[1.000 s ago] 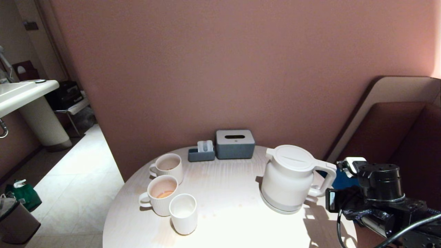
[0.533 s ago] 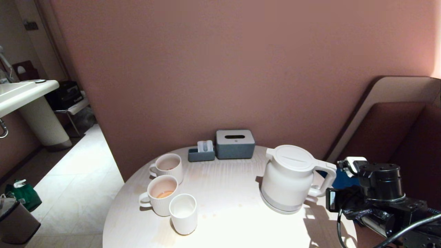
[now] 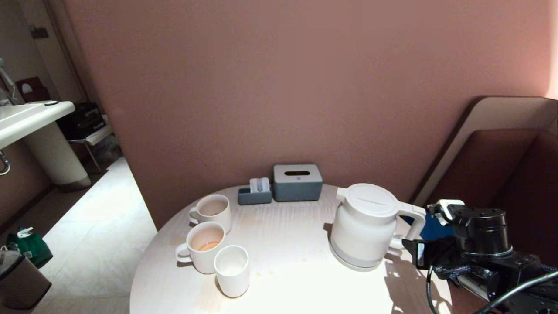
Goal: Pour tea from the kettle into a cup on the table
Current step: Pick up the kettle
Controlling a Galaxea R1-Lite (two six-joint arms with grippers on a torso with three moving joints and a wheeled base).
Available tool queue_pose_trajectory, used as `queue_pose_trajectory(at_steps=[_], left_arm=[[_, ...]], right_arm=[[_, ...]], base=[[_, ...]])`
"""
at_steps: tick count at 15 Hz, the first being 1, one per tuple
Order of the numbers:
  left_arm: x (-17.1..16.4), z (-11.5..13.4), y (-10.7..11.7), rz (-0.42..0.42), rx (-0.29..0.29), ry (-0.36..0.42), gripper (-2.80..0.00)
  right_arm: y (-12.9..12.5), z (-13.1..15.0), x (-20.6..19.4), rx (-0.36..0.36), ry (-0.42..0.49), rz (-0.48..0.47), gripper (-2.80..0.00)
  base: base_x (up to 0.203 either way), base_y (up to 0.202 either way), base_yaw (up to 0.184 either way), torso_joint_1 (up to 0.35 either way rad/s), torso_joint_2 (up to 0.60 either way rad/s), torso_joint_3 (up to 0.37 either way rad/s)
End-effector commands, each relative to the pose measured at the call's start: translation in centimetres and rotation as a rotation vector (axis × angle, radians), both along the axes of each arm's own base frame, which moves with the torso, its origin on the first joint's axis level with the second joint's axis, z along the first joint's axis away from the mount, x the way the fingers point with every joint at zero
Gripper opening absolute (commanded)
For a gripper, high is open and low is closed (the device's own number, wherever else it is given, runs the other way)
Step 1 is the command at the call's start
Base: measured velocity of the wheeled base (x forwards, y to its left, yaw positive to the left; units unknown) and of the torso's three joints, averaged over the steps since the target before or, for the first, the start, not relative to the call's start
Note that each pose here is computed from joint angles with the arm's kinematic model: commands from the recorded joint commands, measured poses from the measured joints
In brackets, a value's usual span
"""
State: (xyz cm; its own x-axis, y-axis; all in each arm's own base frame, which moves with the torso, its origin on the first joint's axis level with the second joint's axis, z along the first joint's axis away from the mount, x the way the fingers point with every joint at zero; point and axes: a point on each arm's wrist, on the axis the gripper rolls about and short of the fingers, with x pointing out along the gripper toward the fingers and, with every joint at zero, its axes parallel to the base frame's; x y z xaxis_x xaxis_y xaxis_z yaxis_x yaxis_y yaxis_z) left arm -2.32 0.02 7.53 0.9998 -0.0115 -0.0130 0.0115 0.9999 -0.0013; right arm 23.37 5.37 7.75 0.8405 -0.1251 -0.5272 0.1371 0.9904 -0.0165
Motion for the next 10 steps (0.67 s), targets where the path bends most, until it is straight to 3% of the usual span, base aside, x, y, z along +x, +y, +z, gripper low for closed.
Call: queue_pose_trajectory(at_steps=[1, 3, 6, 10], left_arm=[[0.0, 0.0, 0.0, -0.001, 0.000, 0.001, -2.80], [0.0, 0.0, 0.0, 0.001, 0.000, 0.001, -2.80], [0.0, 0.0, 0.0, 0.001, 0.000, 0.001, -2.80], [0.0, 0.0, 0.0, 0.000, 0.000, 0.001, -2.80]], right_arm=[[0.0, -0.3, 0.8, -0.008, 0.001, -0.026, 0.00], [0.0, -1.3, 1.7, -0.048, 0.012, -0.081, 0.00], [0.2, -2.2, 2.9, -0.086, -0.064, -0.137, 0.00], [0.2, -2.2, 3.1, -0.090, -0.076, -0.135, 0.00]], base=[[0.000, 0.000, 0.000, 0.000, 0.00, 0.000], [0.000, 0.000, 0.000, 0.000, 0.00, 0.000], [0.000, 0.000, 0.000, 0.000, 0.00, 0.000], [0.000, 0.000, 0.000, 0.000, 0.00, 0.000]])
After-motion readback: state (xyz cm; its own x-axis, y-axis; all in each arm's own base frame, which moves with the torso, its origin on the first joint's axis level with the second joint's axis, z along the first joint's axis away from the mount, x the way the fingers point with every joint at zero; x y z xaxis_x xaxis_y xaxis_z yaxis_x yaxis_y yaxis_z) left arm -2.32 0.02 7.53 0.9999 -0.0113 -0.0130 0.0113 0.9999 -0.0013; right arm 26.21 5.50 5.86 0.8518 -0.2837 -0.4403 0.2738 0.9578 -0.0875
